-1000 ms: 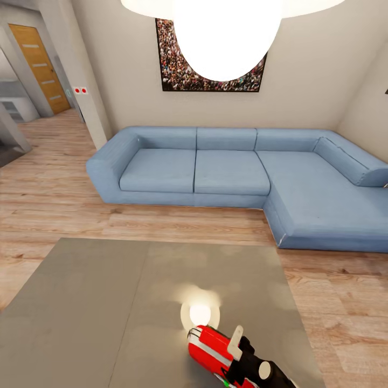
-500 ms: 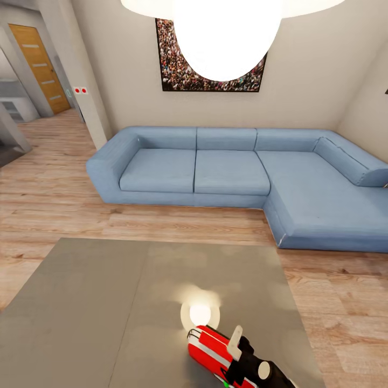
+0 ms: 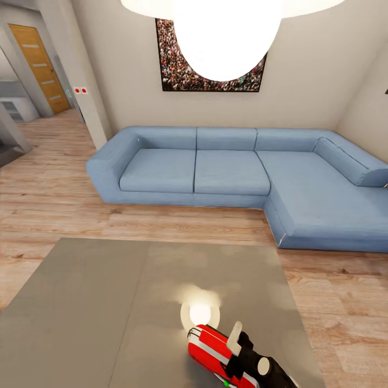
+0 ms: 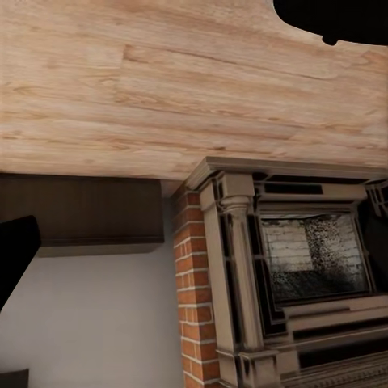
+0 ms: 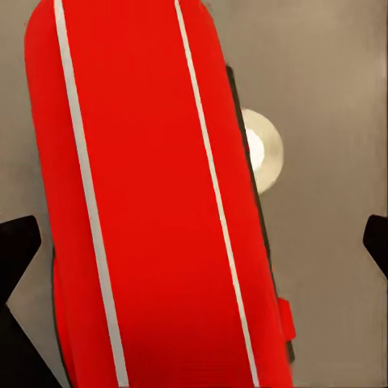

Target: Turn on the radio receiver that's on the table in the living room.

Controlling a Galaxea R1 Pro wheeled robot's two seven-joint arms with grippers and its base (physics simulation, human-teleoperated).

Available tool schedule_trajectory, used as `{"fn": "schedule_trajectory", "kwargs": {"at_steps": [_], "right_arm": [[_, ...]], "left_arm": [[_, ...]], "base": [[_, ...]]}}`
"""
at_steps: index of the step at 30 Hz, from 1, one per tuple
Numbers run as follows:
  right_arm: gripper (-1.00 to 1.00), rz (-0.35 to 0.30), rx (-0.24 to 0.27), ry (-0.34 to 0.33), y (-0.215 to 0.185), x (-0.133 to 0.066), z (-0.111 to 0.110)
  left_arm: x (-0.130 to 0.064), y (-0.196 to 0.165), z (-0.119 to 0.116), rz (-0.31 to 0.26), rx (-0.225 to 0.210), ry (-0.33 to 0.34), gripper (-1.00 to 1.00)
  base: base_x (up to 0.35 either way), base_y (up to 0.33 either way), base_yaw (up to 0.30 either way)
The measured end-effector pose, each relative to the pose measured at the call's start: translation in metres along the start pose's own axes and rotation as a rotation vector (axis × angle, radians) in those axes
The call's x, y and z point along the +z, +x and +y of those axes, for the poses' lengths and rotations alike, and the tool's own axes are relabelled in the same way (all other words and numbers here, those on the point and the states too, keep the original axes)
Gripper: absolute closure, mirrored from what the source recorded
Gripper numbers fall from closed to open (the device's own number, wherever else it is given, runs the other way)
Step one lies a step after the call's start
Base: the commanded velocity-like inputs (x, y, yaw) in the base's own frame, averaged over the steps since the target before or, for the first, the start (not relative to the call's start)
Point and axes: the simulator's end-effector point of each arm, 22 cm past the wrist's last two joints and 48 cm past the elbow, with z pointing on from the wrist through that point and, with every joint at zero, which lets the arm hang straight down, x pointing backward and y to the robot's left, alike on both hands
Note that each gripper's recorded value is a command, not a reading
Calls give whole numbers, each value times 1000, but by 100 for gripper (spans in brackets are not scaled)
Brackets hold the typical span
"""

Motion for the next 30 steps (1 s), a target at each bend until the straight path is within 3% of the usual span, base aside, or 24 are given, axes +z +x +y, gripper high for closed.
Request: {"fn": "schedule_trajectory", "kwargs": {"at_steps": [3, 7, 12, 19, 21, 28, 30], "right_arm": [[-100, -16, -7, 31, -10, -3, -15], [-100, -41, -19, 80, -24, -9, -38], [-100, -50, -25, 106, -30, -13, -49], [-100, -17, -13, 174, -32, -24, -81], [-100, -12, -10, 209, -34, -34, -95], [-100, 3, 11, 196, -37, -59, -102], [-100, 7, 38, 192, -39, -71, -112]], "left_arm": [[0, -3, -1, -10, 6, 1, -100], [-1, -19, -1, -79, 45, 2, -100], [-3, -26, -2, -105, 60, 3, -100], [-10, -45, -9, -148, 87, 10, -100], [-21, -70, -17, -202, 122, 19, -100], [-33, -95, -31, -248, 156, 32, -100], [-42, -111, -38, -282, 179, 37, -100]], "base": [[0, 0, 0], [0, 0, 0], [0, 0, 0], [0, 0, 0], [0, 0, 0], [0, 0, 0], [0, 0, 0]]}}
